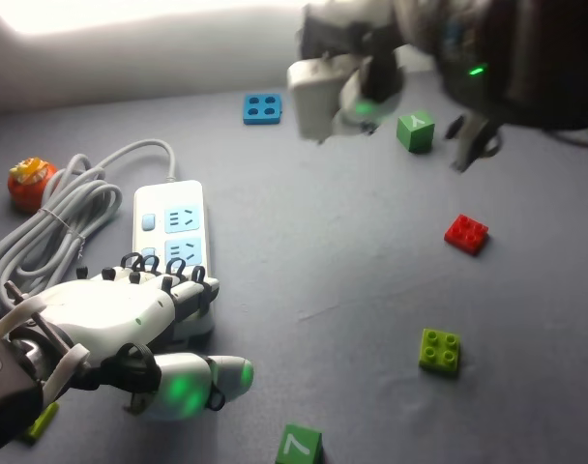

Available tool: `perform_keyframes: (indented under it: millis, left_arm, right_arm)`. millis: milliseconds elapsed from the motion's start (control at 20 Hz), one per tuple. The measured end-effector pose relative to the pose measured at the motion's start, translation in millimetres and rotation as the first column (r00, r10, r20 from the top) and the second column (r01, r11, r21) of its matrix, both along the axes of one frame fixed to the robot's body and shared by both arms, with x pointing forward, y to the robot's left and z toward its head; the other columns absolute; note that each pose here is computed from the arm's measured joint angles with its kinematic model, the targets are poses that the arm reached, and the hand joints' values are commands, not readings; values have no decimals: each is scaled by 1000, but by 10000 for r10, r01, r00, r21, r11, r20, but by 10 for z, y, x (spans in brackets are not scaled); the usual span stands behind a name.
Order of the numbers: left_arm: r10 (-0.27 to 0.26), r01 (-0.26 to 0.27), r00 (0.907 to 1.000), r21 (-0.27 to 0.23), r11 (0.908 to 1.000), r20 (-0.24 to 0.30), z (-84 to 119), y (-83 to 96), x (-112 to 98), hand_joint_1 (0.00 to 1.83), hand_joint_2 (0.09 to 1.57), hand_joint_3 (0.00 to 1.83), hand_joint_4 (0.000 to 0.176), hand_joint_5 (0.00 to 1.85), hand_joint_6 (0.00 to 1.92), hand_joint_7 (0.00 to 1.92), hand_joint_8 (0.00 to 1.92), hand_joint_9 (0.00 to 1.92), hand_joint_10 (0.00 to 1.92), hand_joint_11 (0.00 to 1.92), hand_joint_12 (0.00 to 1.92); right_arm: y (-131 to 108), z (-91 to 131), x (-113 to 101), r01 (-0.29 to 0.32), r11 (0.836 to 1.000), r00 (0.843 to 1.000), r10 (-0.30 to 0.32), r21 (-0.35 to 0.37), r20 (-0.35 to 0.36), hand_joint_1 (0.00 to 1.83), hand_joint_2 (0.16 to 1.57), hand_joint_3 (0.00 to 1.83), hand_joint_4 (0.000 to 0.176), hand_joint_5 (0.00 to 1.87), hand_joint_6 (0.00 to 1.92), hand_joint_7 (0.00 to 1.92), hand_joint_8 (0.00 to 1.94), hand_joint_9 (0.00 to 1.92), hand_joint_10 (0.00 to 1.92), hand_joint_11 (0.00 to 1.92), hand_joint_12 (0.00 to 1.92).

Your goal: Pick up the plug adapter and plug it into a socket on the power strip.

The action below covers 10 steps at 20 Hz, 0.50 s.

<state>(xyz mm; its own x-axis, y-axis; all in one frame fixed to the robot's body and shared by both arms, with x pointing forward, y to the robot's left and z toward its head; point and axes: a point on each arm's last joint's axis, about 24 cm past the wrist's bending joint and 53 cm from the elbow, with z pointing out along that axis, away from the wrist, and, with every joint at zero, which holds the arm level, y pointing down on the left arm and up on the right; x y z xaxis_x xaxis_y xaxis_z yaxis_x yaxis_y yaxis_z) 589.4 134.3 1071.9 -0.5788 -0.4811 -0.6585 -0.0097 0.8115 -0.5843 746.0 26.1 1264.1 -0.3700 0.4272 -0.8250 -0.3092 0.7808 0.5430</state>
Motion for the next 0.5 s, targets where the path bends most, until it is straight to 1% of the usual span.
perform_keyframes:
  millis: [50,150,250,400,500]
  left_arm:
    - [-2,2,10000,3,10000,1,0,0,0,0,1237,0,0,141,1,144,0,114,0,0,179]
    - [-4,4,10000,7,10000,2,0,1,1,0,1236,0,0,146,3,146,1,113,0,0,179]
    - [-5,5,10000,10,10000,3,0,1,1,0,1233,0,0,145,2,148,1,111,0,0,180]
    - [-11,11,10000,6,10000,2,0,-1,1,0,1237,0,0,144,0,144,1,108,1,0,182]
    - [-24,24,10000,27,10000,11,0,-1,1,0,1235,0,0,147,1,154,3,118,3,0,205]
  right_arm:
    - [113,-15,-34,-161,9999,9999,161,-48,-12,1389,1067,0,0,919,966,1112,745,1094,907,981,779]
    - [333,-1,-80,-476,9986,9988,479,246,-88,1388,1068,0,0,919,966,1111,746,1093,907,977,778]
    - [477,-27,-69,-497,9968,9982,518,633,-311,1387,1071,0,0,931,963,1095,774,1073,934,964,789]
    - [574,-135,12,-323,9960,9975,374,827,-604,1388,1068,0,0,932,965,1106,743,1087,918,971,790]
    - [605,-121,65,-274,9943,9980,331,1028,-547,1387,1071,0,0,925,980,1097,755,1081,926,961,787]
